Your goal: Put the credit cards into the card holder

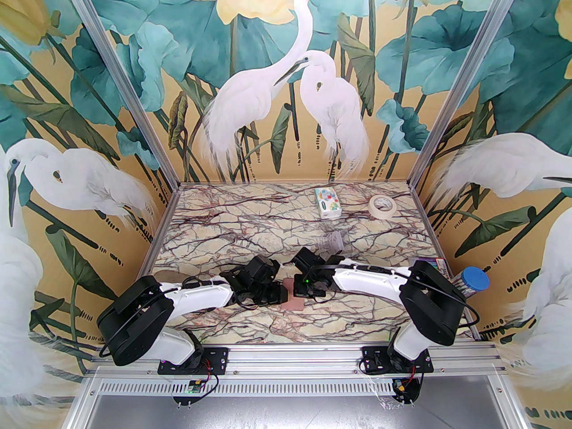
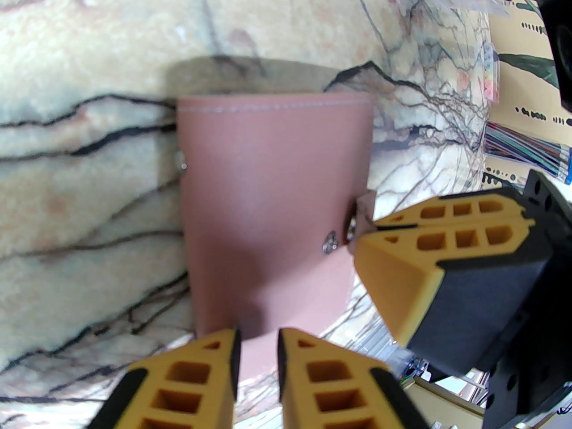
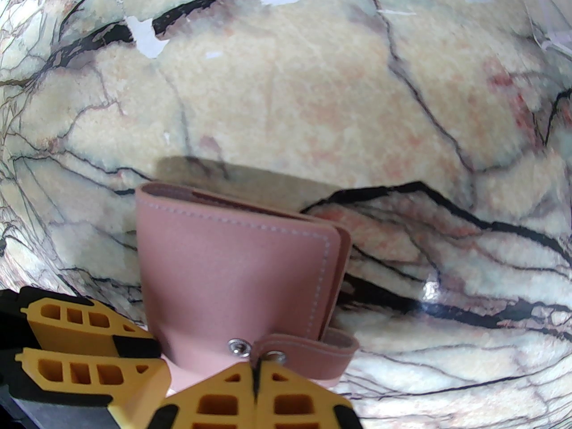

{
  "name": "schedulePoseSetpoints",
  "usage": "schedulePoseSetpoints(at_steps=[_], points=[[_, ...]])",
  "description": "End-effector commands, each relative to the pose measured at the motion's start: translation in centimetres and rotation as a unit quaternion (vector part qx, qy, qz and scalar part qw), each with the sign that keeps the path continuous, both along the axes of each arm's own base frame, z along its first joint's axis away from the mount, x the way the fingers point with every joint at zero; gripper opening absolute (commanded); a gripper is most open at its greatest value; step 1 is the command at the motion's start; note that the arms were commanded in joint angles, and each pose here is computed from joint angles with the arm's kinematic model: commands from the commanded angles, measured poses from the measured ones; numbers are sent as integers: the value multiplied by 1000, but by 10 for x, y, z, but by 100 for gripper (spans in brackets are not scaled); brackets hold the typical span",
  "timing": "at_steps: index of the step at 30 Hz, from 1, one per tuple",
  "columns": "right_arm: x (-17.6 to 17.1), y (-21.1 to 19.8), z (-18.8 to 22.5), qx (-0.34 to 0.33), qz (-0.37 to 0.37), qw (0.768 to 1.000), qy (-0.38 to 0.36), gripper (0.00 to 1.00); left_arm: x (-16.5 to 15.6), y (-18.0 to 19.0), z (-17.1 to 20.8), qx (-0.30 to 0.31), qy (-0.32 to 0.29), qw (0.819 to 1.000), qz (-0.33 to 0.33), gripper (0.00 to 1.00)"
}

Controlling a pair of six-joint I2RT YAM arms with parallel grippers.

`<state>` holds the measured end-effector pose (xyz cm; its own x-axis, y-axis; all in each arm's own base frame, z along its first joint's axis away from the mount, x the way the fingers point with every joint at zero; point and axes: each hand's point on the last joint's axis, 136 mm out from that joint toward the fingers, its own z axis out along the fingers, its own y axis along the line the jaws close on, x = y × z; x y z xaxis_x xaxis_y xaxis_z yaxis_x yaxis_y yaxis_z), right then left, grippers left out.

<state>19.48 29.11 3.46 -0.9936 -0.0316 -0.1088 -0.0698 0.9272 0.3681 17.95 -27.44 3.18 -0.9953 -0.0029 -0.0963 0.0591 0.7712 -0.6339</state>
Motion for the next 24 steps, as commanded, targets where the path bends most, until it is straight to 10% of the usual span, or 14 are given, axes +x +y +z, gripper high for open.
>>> schedulePoseSetpoints(at_steps=[1, 24], points=[[-6, -7, -7, -14, 1, 1000, 14, 0, 2, 2, -7, 21, -5, 1000, -5, 20], [-5, 7, 24, 18, 49, 999, -9, 0, 1, 6, -8, 32, -7, 999, -7, 17]])
